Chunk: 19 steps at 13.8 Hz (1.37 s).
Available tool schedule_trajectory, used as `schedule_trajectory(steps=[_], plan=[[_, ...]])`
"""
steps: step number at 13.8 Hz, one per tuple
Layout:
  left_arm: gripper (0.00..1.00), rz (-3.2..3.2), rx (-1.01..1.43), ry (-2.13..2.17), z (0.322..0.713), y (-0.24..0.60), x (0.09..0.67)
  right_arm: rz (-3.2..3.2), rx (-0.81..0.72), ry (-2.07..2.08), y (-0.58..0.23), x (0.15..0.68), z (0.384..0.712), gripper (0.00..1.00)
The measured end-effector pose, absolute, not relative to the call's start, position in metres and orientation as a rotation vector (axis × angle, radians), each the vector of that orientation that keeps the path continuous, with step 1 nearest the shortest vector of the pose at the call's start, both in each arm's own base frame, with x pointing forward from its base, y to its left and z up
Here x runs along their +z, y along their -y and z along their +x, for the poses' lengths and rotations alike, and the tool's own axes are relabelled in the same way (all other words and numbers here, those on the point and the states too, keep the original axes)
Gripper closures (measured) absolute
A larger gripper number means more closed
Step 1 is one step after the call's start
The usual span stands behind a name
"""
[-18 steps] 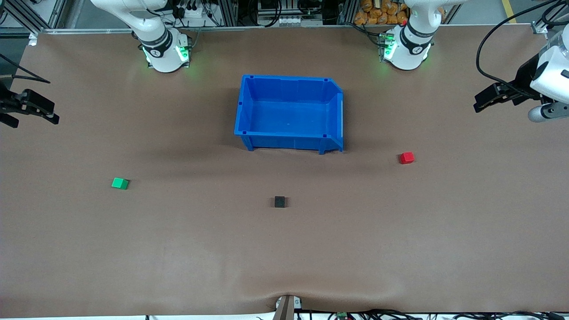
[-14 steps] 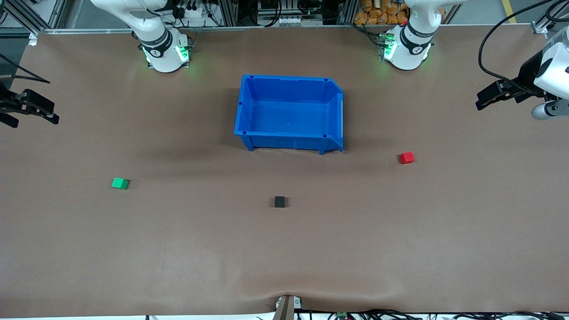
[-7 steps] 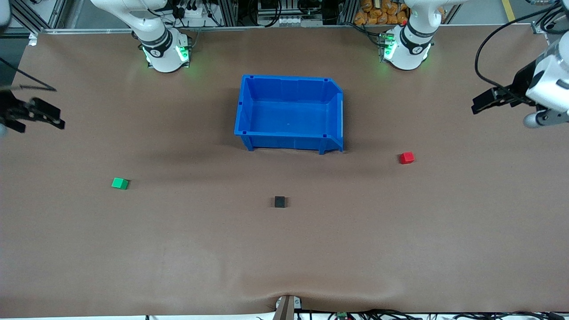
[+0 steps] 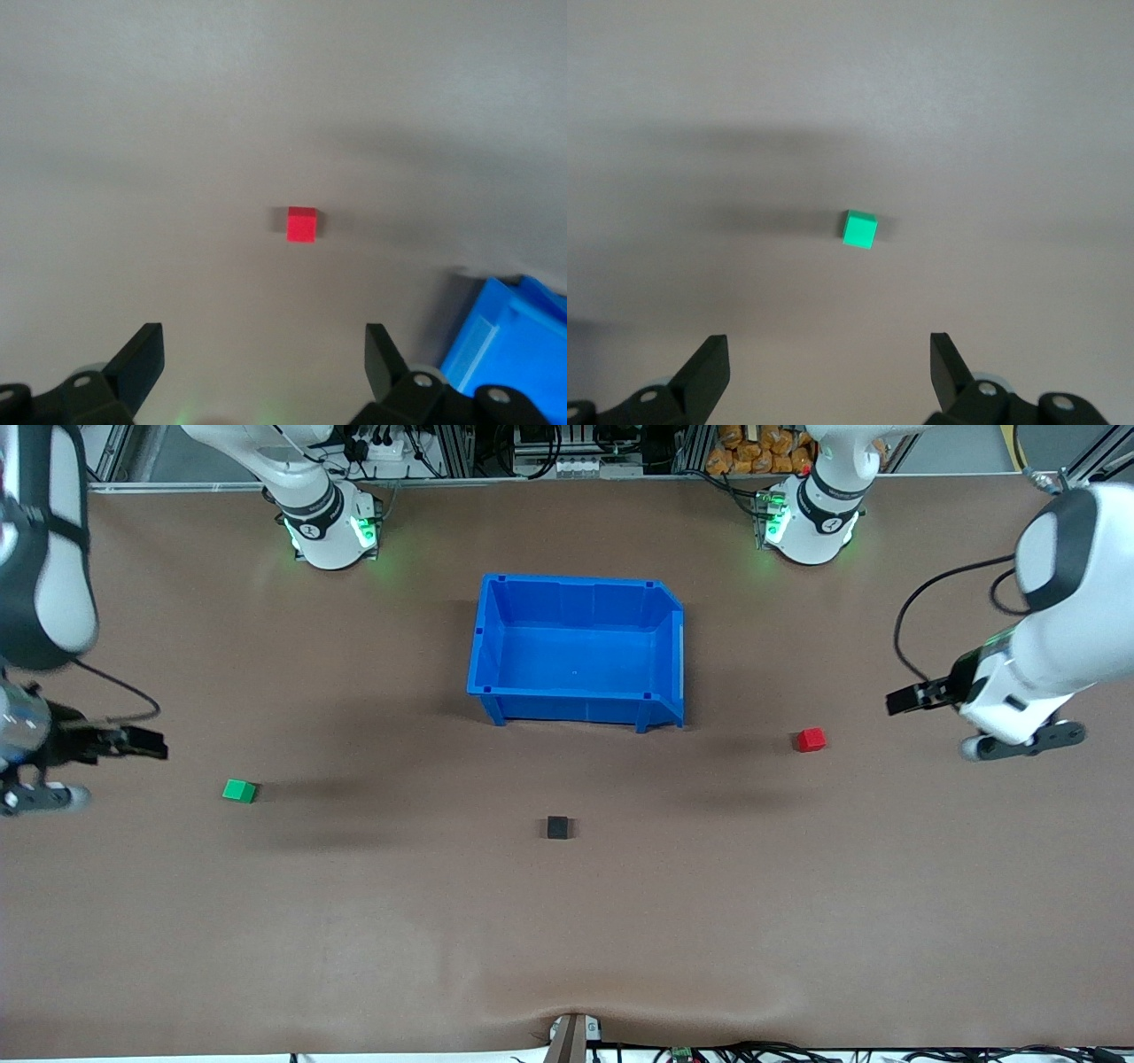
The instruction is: Attach green and red cubes to black cube
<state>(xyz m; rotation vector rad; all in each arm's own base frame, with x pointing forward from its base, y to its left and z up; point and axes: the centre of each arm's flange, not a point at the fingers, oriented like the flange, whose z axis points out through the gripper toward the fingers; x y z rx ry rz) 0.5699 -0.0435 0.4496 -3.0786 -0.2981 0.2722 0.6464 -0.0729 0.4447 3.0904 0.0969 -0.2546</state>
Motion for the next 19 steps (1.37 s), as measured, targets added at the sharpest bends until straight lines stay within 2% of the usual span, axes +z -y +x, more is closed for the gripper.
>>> schedule_trajectory(steps=[7, 10, 15, 16, 19], plan=[[0.00, -3.068, 0.351, 0.384, 0.559, 0.059, 0.325, 3.077, -0.370, -0.047, 0.103, 0.290, 0.675, 0.00], [0.00, -3.071, 0.388, 0.383, 0.558, 0.059, 0.286, 3.091, -0.470, -0.021, 0.102, 0.228, 0.671, 0.00], [0.00, -3.068, 0.441, 0.386, 0.557, 0.057, 0.252, 3.129, -0.568, 0.068, 0.113, 0.185, 0.661, 0.02], [0.00, -3.068, 0.434, 0.380, 0.558, 0.057, 0.249, 3.130, -0.589, 0.106, 0.113, 0.180, 0.659, 0.07], [0.00, -3.071, 0.398, 0.358, 0.557, 0.057, 0.233, 3.112, -0.659, 0.203, 0.109, 0.173, 0.653, 0.44]])
